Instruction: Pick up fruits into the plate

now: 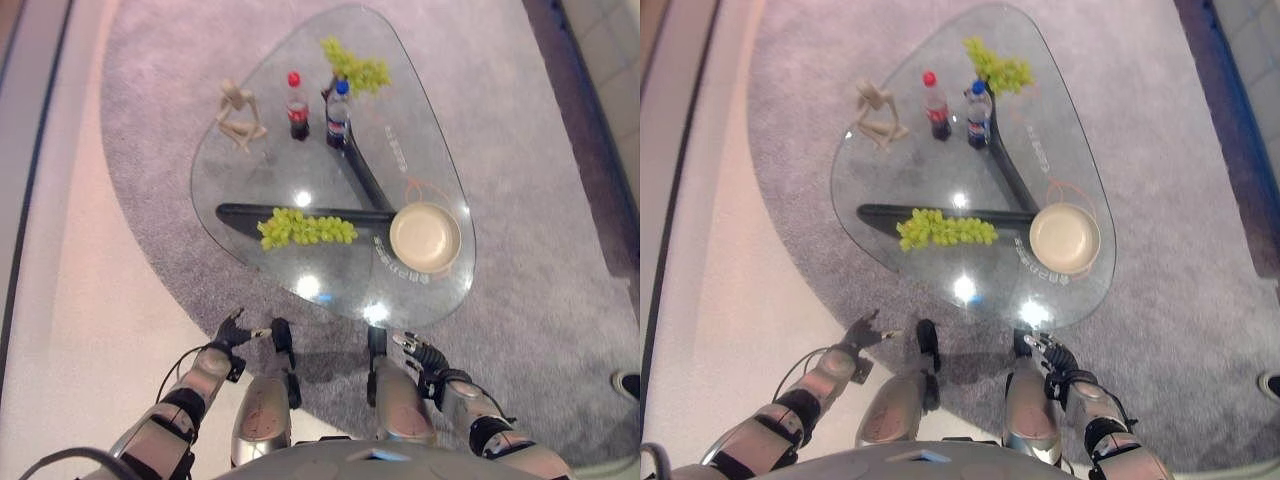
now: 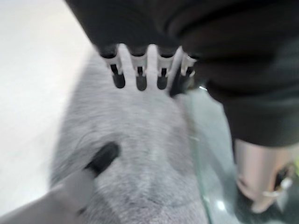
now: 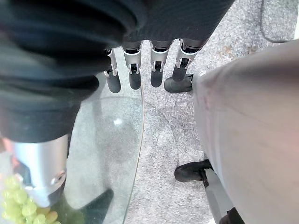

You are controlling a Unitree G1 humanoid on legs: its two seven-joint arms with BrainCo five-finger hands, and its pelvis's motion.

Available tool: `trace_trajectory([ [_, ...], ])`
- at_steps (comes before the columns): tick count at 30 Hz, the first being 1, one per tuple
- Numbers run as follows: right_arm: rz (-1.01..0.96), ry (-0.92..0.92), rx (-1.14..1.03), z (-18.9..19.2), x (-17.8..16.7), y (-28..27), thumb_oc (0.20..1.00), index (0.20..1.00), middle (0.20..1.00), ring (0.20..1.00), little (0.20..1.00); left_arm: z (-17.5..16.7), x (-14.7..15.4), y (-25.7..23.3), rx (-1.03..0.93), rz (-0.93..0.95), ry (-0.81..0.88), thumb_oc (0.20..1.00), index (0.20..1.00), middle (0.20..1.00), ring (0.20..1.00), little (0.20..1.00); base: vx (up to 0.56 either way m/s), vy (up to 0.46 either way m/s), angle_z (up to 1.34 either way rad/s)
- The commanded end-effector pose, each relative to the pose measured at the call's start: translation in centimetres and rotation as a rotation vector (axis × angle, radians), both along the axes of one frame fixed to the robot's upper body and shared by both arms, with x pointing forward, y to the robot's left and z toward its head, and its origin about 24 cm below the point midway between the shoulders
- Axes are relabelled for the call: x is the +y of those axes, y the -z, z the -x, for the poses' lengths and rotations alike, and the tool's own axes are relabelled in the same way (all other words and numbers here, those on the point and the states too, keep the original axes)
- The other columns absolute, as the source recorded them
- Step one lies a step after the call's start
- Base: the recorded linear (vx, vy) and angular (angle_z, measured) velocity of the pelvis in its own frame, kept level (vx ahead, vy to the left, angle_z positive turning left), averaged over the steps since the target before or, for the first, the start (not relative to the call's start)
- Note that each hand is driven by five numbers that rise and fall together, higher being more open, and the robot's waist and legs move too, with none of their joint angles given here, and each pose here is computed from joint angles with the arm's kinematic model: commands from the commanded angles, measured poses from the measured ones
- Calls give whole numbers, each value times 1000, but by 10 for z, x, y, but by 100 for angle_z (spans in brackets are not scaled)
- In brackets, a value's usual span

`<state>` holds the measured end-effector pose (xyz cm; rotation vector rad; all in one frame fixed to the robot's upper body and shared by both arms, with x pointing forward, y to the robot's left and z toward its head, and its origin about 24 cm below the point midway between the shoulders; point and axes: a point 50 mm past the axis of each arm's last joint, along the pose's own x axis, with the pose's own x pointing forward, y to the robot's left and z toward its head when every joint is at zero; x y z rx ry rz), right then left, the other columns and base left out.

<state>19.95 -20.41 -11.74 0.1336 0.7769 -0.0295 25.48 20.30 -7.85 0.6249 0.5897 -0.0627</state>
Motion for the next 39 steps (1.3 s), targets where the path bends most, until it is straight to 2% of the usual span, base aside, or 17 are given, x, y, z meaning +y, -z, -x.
trace_trajectory([
  [1,23,-10,-53,-11,-13,-13,1000,1000,1000,1000,1000,-25,6,-28,-150,-116,25,1000,1000,1000,1000,1000,-63,-22,-16],
  [4,20,-19,-102,-23,-16,-24,1000,1000,1000,1000,1000,-52,20,-64,-295,-240,39,1000,1000,1000,1000,1000,-75,-23,-25],
  [5,24,-31,-139,-30,-20,-32,1000,1000,1000,1000,1000,-71,35,-97,-398,-330,16,1000,1000,1000,1000,1000,-73,-29,-12],
  [8,16,-31,-168,-35,-24,-37,1000,1000,1000,1000,1000,-91,56,-140,-502,-456,-29,1000,1000,1000,1000,1000,-56,-51,-23],
  [11,11,-25,-182,-36,-26,-40,1000,1000,1000,1000,1000,-101,64,-162,-538,-520,-52,1000,1000,1000,1000,1000,-43,-31,-8],
  [13,-7,-16,-216,-41,-27,-44,1000,1000,1000,1000,1000,-118,82,-213,-600,-674,-120,1000,1000,1000,1000,1000,-55,-50,-10],
  [15,-18,-10,-230,-43,-26,-46,1000,1000,1000,1000,1000,-121,89,-228,-610,-732,-142,1000,1000,1000,1000,1000,-48,-68,-18],
  [16,-37,-8,-246,-46,-24,-48,1000,1000,1000,1000,1000,-125,96,-249,-629,-817,-175,1000,1000,1000,1000,1000,-48,-105,-22],
  [19,-76,0,-267,-48,-20,-50,1000,1000,1000,1000,1000,-129,103,-274,-630,-963,-217,1000,1000,1000,1000,1000,-28,-88,-16],
  [23,-129,26,-312,-55,-16,-56,1000,1000,1000,1000,1000,-132,106,-291,-610,-1069,-249,1000,1000,1000,1000,1000,-41,-66,-8],
  [26,-161,44,-343,-60,-13,-61,1000,1000,1000,1000,1000,-136,99,-296,-601,-1082,-252,1000,1000,1000,1000,1000,-19,-60,0],
  [39,-242,63,-460,-80,0,-86,1000,1000,1000,1000,1000,-154,68,-298,-482,-1036,-125,1000,1000,1000,1000,1000,10,-30,1],
])
